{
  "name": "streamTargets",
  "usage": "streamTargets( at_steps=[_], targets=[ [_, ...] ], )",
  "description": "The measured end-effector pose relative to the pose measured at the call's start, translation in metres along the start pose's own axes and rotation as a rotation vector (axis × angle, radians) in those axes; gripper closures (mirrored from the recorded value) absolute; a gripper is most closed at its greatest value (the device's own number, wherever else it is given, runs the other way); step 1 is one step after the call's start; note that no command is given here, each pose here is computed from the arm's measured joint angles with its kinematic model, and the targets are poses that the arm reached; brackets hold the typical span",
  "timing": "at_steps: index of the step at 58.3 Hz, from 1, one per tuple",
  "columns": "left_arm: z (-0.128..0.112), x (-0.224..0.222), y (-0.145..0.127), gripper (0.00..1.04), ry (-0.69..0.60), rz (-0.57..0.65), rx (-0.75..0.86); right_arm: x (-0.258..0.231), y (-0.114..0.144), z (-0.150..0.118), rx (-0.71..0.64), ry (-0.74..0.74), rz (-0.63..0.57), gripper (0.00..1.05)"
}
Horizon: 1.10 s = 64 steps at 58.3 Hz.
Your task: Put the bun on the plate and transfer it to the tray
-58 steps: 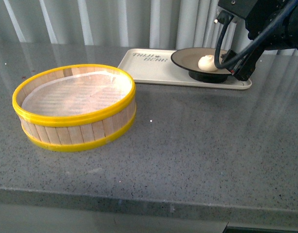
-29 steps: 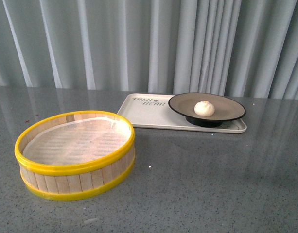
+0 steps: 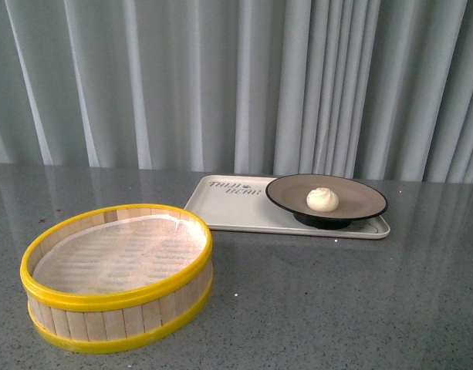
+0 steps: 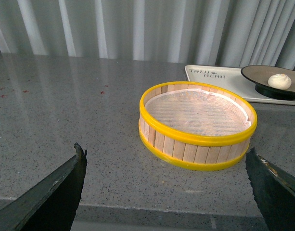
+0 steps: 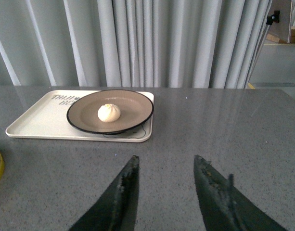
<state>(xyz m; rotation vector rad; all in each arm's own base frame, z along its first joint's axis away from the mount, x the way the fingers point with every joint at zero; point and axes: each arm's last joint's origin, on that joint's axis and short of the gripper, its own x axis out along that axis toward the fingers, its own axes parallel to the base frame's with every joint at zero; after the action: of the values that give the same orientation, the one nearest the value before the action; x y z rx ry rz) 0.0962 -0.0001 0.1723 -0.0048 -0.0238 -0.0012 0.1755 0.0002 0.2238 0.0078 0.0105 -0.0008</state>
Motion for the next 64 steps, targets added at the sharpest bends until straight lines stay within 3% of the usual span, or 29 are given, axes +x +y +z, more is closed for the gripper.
streamTargets(
  at_steps=[7, 33, 64],
  targets=[
    [0.0, 0.0, 0.0, 0.07, 0.0, 0.001, 0.0, -0.011, 0.0, -0.012, -0.008, 0.0, 0.001, 1.04],
    [0.0, 0.0, 0.0, 0.07, 0.0, 0.0, 0.0, -0.039, 0.0, -0.04, -0.008, -0.001, 0.002, 1.03],
    [0.0, 0.0, 0.0, 0.07, 0.0, 0.001, 0.0, -0.057, 0.0, -0.056, -0.008, -0.014, 0.003, 1.03]
  ],
)
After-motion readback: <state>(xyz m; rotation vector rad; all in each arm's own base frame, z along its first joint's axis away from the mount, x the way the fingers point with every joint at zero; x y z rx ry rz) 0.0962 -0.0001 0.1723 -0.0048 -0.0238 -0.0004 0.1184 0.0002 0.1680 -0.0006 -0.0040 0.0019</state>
